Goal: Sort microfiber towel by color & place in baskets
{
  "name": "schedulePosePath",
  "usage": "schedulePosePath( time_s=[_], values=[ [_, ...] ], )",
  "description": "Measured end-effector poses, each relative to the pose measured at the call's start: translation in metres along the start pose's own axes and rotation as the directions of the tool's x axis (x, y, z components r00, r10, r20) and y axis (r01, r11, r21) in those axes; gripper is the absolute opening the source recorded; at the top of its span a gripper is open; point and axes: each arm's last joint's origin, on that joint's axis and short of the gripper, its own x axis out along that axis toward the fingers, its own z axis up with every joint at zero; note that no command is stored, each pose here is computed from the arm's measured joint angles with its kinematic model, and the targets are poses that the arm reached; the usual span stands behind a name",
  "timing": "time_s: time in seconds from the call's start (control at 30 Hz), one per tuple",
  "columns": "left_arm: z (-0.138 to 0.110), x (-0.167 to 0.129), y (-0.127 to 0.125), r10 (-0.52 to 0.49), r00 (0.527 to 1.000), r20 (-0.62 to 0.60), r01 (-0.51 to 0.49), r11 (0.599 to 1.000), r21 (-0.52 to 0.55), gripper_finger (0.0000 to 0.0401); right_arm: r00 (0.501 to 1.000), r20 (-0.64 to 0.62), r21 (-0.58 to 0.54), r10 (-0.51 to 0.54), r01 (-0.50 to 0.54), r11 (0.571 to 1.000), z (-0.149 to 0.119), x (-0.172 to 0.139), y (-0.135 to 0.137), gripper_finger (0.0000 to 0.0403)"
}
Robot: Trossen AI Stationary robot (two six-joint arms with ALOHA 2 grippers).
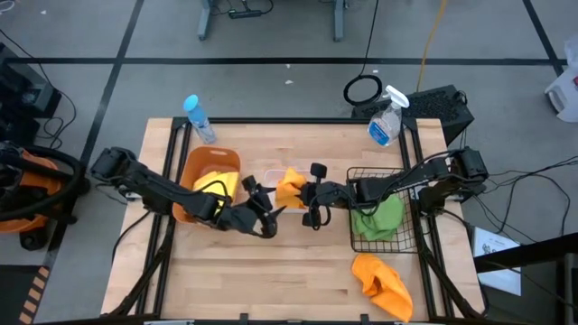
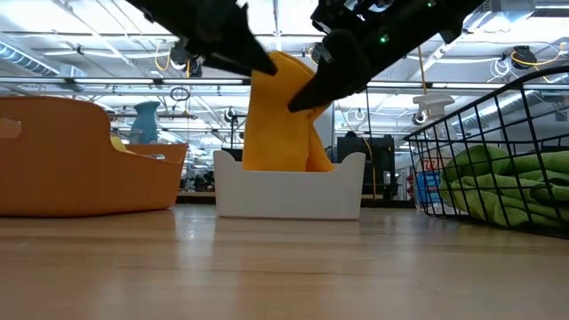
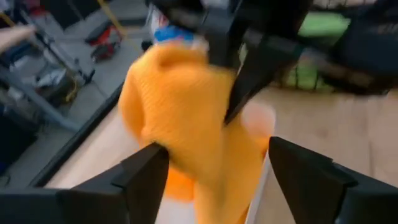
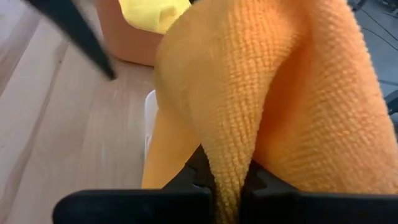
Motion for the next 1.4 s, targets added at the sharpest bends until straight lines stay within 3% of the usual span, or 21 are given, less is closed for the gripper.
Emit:
schedulePosePath(
  time_s=[0.13,0.23,0.37,0.43,0.5,0.73,0.93,1.17,1.4],
  values=[
    [0.003,0.016,0.000,-0.001,0.999,0.047,0.000,1.000,0.017,0.0279,1.000,0.015,-0.012,-0.001,0.001,1.000,0.002,0.000,0.000,0.0004],
    [-0.005,0.029,0.003,-0.020,1.000,0.000,0.020,0.998,0.051,0.0244,1.000,0.016,-0.025,0.000,0.000,1.000,0.002,0.000,0.000,0.0005],
    [-0.012,0.036,0.007,-0.001,0.999,-0.046,0.005,0.997,0.077,0.0131,1.000,-0.004,-0.042,0.015,-0.015,0.999,0.000,-0.002,0.004,0.0027],
    [-0.013,0.036,0.007,-0.001,0.998,-0.055,0.007,0.995,0.102,0.0058,1.000,-0.022,-0.055,0.022,-0.023,0.998,-0.002,-0.003,0.007,0.0053],
    [-0.013,0.035,0.007,-0.003,0.998,-0.058,0.010,0.993,0.116,0.0019,0.999,-0.044,-0.070,0.029,-0.032,0.997,-0.004,-0.006,0.010,0.0084],
    [-0.009,0.029,0.008,0.021,0.999,-0.044,-0.011,0.974,0.226,0.0013,0.995,-0.074,-0.105,0.062,-0.070,0.992,0.003,-0.037,0.010,0.0189],
    [-0.012,0.029,0.009,0.009,0.997,-0.073,0.015,0.949,0.314,0.0010,0.999,-0.050,-0.058,0.007,-0.010,0.998,0.013,-0.066,0.000,0.0228],
    [-0.017,0.030,0.012,0.001,0.992,-0.127,0.040,0.946,0.321,0.0015,0.996,-0.021,-0.008,-0.086,0.085,0.996,0.016,-0.065,-0.007,0.0216],
    [-0.017,0.032,0.012,-0.059,0.989,-0.135,0.100,0.941,0.323,0.0020,0.996,0.001,-0.028,-0.086,0.086,0.996,0.012,-0.034,-0.003,0.0130]
  ],
)
